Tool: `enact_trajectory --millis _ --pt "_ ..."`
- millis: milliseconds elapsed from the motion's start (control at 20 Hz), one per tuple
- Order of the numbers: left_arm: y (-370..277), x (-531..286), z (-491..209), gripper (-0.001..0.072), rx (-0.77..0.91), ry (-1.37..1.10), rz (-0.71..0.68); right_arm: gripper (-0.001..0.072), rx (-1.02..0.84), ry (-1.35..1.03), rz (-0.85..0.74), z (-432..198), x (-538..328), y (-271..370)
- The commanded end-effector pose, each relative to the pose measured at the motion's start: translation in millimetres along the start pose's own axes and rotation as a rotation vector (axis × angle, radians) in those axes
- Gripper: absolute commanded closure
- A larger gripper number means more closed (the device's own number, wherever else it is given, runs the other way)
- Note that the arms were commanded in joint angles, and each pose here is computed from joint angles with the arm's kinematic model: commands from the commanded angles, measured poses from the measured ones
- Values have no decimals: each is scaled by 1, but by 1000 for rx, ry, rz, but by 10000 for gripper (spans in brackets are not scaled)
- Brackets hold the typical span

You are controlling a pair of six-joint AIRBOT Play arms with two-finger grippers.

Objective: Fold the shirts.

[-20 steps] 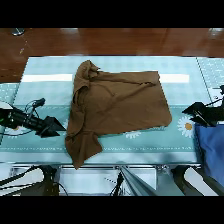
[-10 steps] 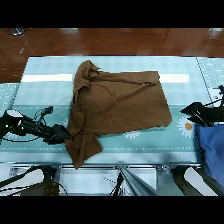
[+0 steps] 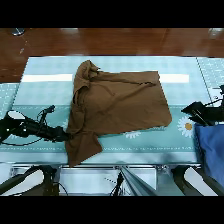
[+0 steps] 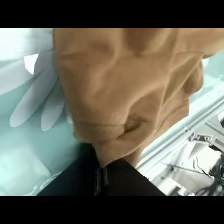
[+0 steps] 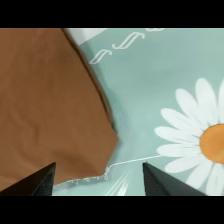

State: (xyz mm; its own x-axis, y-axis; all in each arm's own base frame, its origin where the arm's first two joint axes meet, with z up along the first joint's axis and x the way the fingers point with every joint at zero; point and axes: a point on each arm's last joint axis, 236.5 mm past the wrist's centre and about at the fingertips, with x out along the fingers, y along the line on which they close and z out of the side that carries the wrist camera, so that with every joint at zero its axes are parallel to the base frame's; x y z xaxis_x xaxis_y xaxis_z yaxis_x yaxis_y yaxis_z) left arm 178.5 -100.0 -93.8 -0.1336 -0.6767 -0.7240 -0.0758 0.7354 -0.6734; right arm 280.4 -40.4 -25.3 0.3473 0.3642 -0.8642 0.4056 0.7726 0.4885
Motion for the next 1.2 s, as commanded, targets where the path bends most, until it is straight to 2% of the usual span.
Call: enact_trajectory --millis 0,350,650,900,950,1000,1050,1100,1150 --pt "-7 -14 12 684 53 -81 34 92 21 -7 -69 0 2 -18" --pt "-7 -17 18 683 51 -107 47 92 94 123 -71 -55 39 -39" --pt "-3 -18 24 684 6 -133 59 93 169 116 164 -38 64 3" --pt "-3 -18 25 683 6 -139 61 93 104 156 155 -28 95 31" --pt "-3 -18 25 683 6 -140 61 114 81 161 147 -24 99 39" --pt "-3 -18 26 683 6 -142 60 219 56 174 139 -23 103 43" --pt "-2 -19 28 683 11 -151 67 488 33 187 136 -23 106 49" --pt "-2 -22 32 683 13 -165 72 683 -30 184 143 -20 107 56" --pt "-8 -28 41 683 19 -193 57 684 -87 174 145 -10 101 66"
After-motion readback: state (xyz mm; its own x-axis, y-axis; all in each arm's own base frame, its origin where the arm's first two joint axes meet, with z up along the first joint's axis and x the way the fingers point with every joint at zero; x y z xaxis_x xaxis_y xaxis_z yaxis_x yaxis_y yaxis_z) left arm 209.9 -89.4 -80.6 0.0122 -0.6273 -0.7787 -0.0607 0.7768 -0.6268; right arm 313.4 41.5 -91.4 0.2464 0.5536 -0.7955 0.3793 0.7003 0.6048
